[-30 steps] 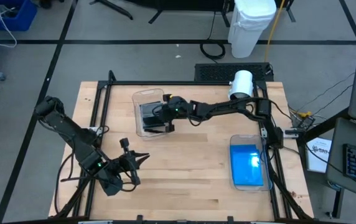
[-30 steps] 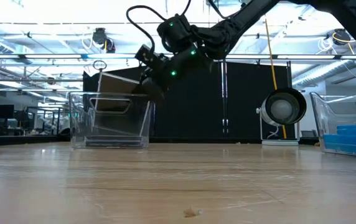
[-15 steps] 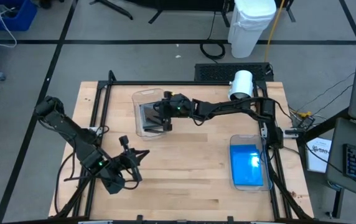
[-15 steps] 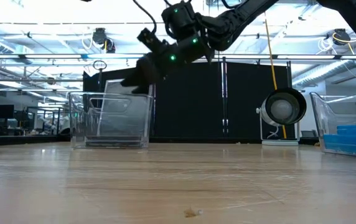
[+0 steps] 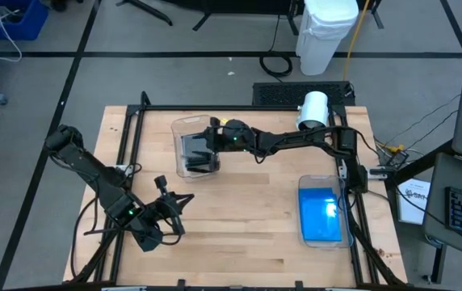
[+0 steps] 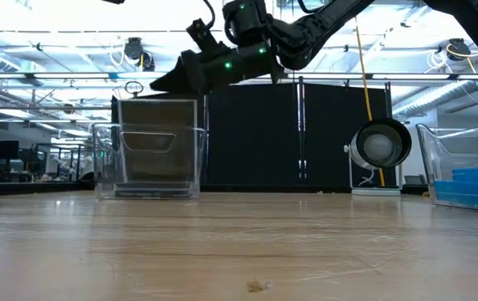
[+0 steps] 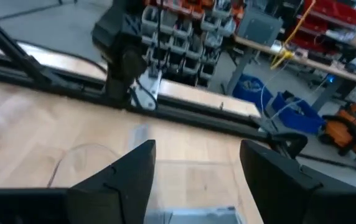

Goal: Pick & place jewel cases by type
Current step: Adjust the left transparent bin

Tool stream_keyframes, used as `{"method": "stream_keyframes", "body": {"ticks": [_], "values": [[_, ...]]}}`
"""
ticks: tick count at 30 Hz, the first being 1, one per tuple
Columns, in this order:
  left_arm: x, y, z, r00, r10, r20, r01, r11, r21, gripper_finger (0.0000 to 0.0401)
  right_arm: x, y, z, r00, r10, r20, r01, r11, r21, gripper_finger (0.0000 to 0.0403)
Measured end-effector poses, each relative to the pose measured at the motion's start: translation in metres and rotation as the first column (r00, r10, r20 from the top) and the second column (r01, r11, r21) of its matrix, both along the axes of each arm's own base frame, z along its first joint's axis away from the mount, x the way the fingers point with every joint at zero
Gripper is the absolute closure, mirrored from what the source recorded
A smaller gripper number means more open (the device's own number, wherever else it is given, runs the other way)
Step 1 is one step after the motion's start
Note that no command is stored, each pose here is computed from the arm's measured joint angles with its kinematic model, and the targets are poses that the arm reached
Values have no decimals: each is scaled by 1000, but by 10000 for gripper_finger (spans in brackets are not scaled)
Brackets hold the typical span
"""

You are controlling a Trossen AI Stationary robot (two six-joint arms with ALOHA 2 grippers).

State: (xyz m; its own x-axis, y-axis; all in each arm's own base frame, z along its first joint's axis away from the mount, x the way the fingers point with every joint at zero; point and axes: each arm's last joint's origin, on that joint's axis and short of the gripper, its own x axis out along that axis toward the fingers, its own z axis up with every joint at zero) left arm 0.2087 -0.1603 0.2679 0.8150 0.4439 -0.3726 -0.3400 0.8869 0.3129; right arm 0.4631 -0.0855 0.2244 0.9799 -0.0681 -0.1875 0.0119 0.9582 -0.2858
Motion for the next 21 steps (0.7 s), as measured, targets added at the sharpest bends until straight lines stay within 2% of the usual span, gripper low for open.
{"method": "stream_keyframes", "body": {"ticks": [6,9,12,15,19,21], "values": [[0,0,0,1000,0,-4,0,1000,0,392,-1,0,8,997,52,54,-56,997,60,179],[0,0,-1,1000,2,-4,-2,1000,-3,376,-4,-5,20,992,95,85,-109,979,173,179],[-1,1,-1,1000,11,-6,-11,1000,-10,365,-8,-10,25,975,192,108,-216,928,303,179],[-3,2,-3,1000,23,-12,-23,1000,-17,362,-13,-14,27,952,288,106,-305,850,430,179],[-4,4,-4,999,38,-17,-39,999,-27,368,-15,-8,34,909,396,132,-408,774,485,179],[-5,4,-5,999,39,-21,-40,999,-26,374,-16,0,41,883,445,151,-459,749,478,179]]}}
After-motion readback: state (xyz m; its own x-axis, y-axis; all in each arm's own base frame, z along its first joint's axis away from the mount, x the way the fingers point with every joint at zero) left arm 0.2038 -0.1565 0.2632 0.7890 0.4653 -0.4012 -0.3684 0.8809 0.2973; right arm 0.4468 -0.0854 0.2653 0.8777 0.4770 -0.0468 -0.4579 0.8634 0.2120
